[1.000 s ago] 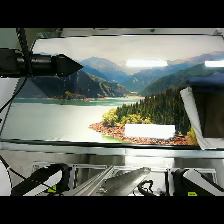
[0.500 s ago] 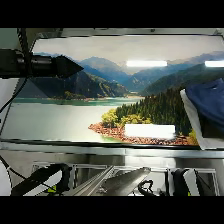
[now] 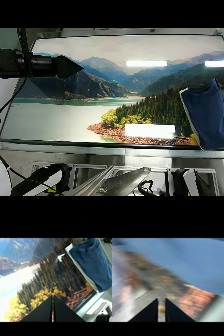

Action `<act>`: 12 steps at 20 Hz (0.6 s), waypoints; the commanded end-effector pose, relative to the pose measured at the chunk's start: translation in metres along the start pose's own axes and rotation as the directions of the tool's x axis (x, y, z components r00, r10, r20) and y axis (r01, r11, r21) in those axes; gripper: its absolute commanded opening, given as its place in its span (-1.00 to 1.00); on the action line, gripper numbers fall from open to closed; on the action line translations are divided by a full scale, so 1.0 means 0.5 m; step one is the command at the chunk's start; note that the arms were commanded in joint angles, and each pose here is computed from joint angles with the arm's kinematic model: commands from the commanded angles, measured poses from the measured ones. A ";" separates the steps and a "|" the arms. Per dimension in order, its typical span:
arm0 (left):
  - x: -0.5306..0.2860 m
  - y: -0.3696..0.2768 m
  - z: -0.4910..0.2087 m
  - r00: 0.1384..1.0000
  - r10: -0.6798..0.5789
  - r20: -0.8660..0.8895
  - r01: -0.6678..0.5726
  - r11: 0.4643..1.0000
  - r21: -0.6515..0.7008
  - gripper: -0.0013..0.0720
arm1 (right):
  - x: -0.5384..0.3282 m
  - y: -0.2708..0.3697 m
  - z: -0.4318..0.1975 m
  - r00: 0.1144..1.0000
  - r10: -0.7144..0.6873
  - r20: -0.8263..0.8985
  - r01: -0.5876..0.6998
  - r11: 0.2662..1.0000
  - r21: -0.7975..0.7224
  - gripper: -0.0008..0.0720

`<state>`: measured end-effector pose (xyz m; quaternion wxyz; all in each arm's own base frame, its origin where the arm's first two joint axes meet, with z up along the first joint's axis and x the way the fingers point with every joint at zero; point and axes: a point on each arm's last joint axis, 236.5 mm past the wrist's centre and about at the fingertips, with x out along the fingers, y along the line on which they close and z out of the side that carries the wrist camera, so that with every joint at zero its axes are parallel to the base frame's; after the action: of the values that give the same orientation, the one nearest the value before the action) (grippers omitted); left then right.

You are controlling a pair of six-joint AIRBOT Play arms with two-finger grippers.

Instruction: Fold the shirts.

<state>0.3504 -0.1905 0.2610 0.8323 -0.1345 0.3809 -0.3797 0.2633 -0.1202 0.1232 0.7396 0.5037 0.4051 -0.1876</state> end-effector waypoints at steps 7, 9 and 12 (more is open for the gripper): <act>0.078 -0.071 -0.105 0.998 -0.046 -0.050 0.046 0.999 0.006 -0.93 | 0.016 0.301 -0.282 0.920 0.344 -0.187 -0.384 0.694 -0.609 -0.93; 0.121 -0.073 -0.209 0.994 -0.002 -0.113 0.002 1.000 0.000 -0.93 | 0.041 0.299 -0.406 0.895 0.331 -0.298 -0.442 0.579 -0.685 -0.93; 0.153 -0.075 -0.318 0.988 0.010 -0.154 -0.015 0.999 -0.031 -0.93 | 0.089 0.266 -0.519 0.883 0.263 -0.388 -0.468 0.451 -0.760 -0.93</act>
<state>0.2715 -0.2548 0.1729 0.7988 -0.1194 0.4387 -0.3939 0.2921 0.1287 0.1466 0.8597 0.2494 0.4031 0.1902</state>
